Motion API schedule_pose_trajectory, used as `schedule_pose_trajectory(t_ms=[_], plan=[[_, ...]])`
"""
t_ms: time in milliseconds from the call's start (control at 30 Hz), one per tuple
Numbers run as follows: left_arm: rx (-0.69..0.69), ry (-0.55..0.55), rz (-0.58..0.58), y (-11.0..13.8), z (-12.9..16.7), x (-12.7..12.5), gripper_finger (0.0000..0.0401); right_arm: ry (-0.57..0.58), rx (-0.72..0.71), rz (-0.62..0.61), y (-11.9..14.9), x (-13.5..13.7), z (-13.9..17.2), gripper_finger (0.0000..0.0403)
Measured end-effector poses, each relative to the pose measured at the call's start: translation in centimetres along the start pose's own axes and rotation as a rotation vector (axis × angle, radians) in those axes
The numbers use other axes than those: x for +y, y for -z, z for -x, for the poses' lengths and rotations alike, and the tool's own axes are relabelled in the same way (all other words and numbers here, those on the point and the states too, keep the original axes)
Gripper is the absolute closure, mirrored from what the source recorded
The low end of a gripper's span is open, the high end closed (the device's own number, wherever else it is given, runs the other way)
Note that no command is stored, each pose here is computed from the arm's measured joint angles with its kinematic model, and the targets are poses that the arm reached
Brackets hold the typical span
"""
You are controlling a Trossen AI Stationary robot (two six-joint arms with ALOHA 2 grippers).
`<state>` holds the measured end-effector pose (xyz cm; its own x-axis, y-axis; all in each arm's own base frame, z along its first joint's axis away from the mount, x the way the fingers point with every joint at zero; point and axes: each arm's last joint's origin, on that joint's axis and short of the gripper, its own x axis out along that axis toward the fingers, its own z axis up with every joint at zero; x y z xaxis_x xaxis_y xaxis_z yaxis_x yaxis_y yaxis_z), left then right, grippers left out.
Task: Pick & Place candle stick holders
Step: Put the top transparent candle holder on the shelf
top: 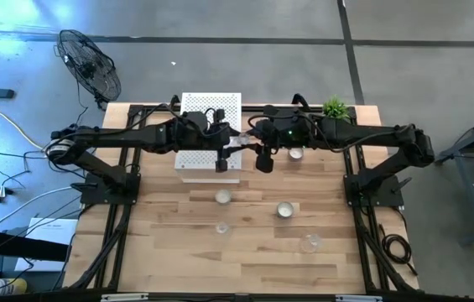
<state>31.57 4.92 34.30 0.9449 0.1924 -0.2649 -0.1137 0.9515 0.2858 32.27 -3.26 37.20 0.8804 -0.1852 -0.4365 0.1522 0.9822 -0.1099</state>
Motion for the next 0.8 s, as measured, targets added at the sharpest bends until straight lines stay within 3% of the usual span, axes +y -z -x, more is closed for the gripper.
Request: schedule_pose_trajectory(t_ms=[67,167,333,633,800], plan=[[-0.001,-0.001,-0.001,0.0,0.0,0.0,0.0253,-0.001,-0.002,-0.003,0.0,0.1,0.0,0.0257],[0.022,-0.004,-0.017,0.2,0.0,0.0,0.0286,0.012,-0.02,-0.016,-0.2,0.4,0.1,0.0189],[0.067,-0.029,-0.018,0.6,0.0,0.0,0.0283,0.069,-0.033,0.026,-0.6,1.2,0.7,0.0104],[0.157,-0.111,-0.022,1.2,0.4,0.1,0.0283,0.2,-0.03,0.088,-0.7,3.0,1.4,0.0089],[0.186,-0.241,-0.025,0.6,2.2,0.8,0.0283,0.331,-0.031,0.123,-0.8,3.8,2.7,0.0088]])
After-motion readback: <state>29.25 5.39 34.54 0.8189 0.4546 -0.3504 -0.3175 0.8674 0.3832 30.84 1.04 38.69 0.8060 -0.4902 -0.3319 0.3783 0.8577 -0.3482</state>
